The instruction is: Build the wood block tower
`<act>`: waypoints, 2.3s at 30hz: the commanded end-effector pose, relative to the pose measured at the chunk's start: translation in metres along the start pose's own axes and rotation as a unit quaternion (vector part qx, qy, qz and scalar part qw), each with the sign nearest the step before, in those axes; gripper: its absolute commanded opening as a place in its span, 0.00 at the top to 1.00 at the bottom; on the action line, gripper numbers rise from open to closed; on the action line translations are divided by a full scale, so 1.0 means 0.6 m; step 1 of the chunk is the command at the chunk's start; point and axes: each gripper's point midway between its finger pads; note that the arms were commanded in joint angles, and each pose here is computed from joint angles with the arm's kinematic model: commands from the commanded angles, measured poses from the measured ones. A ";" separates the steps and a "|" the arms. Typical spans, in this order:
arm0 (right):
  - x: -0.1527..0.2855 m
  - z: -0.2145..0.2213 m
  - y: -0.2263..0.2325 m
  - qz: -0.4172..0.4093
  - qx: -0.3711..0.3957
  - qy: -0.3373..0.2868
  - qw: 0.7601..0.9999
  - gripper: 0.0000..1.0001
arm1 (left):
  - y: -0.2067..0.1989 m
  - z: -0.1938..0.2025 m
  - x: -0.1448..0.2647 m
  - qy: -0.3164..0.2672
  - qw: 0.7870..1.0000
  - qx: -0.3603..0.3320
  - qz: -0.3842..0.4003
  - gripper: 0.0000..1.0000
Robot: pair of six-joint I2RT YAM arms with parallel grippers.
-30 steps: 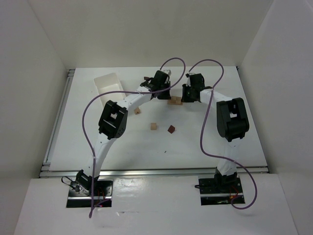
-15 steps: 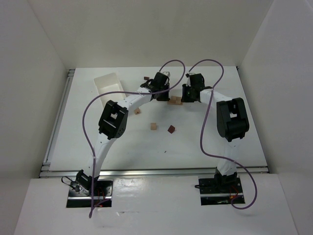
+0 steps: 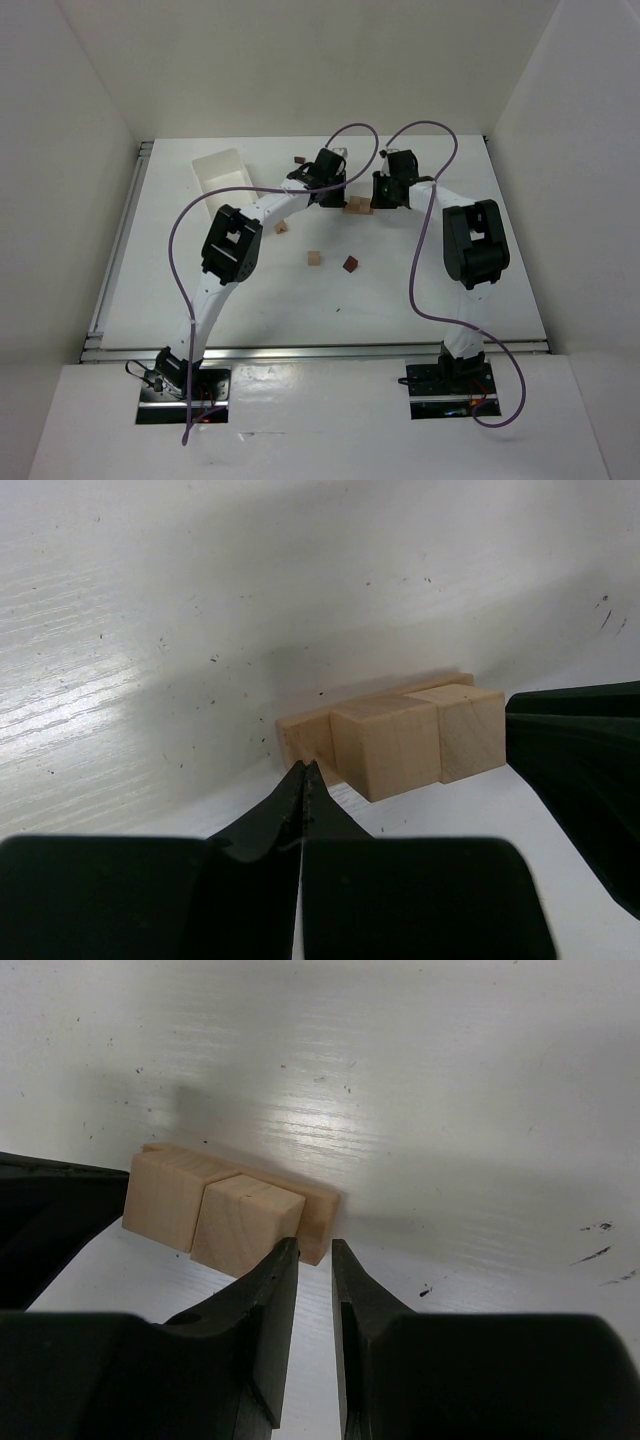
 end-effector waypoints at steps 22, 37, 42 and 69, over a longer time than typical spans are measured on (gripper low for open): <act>0.067 -0.123 -0.010 0.058 0.039 -0.103 0.992 0.56 | 0.016 -0.132 0.160 -0.081 0.996 -0.012 -0.040 0.19; 0.148 -0.038 0.229 -0.076 0.158 -0.066 0.982 0.11 | 0.175 -0.044 0.518 -0.159 0.955 0.091 -0.232 0.00; 0.130 0.053 0.311 -0.120 0.103 0.023 0.987 0.11 | 0.221 0.040 0.567 -0.151 0.944 0.141 -0.259 0.00; 0.081 0.195 0.343 0.031 0.022 0.096 0.995 0.52 | 0.206 0.106 0.574 -0.134 0.960 0.157 -0.192 0.00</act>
Point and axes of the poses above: each gripper's point midway between its finger pads, its own x axis back along the fingers, its own y axis along the line the jaws close on, z = x × y
